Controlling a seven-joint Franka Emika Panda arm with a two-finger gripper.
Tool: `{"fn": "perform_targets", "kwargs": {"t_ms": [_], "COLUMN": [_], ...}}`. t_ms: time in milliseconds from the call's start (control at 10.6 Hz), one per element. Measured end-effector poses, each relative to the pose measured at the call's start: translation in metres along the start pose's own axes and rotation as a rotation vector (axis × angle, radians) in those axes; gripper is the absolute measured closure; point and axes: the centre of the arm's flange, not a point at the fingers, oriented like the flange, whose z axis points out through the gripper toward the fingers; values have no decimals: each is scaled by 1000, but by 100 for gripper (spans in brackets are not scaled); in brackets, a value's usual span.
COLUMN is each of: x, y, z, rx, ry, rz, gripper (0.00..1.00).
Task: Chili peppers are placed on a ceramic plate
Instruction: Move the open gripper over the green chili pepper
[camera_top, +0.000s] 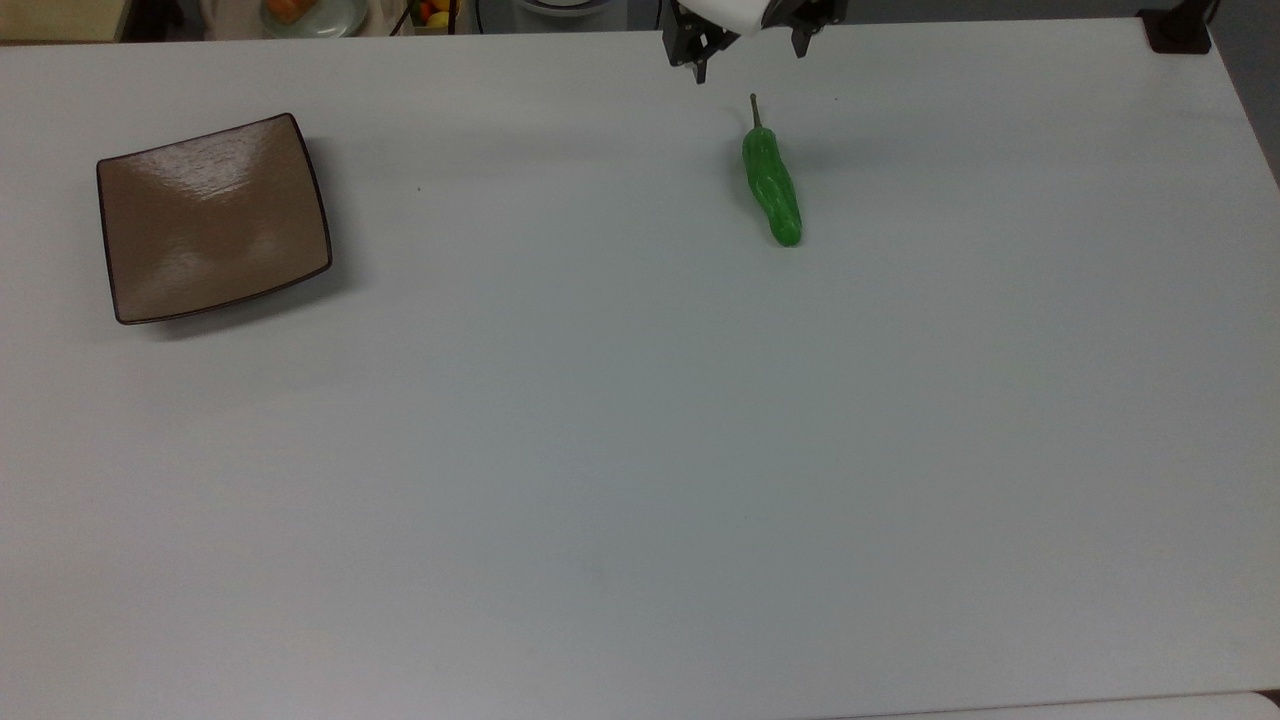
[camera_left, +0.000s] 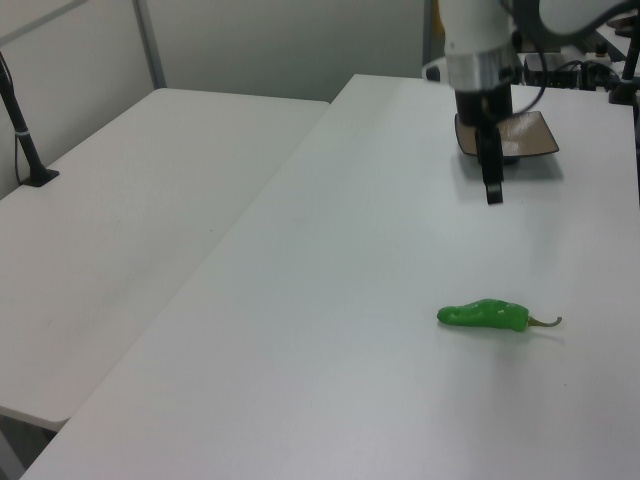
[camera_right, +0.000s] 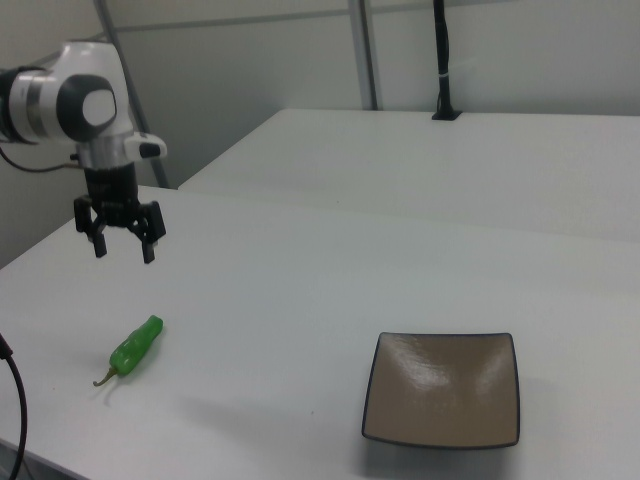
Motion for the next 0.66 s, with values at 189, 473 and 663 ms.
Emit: {"fn": "perform_targets", "kwargs": {"t_ms": [189,473,663], "x": [6,14,18], "y": [-9,-20,-23], "z": [39,103,132], "rx": [-2,-3,-2], "ry": [-17,-41,-66], "rz": [17,33,31], "gripper": [0,0,0]}}
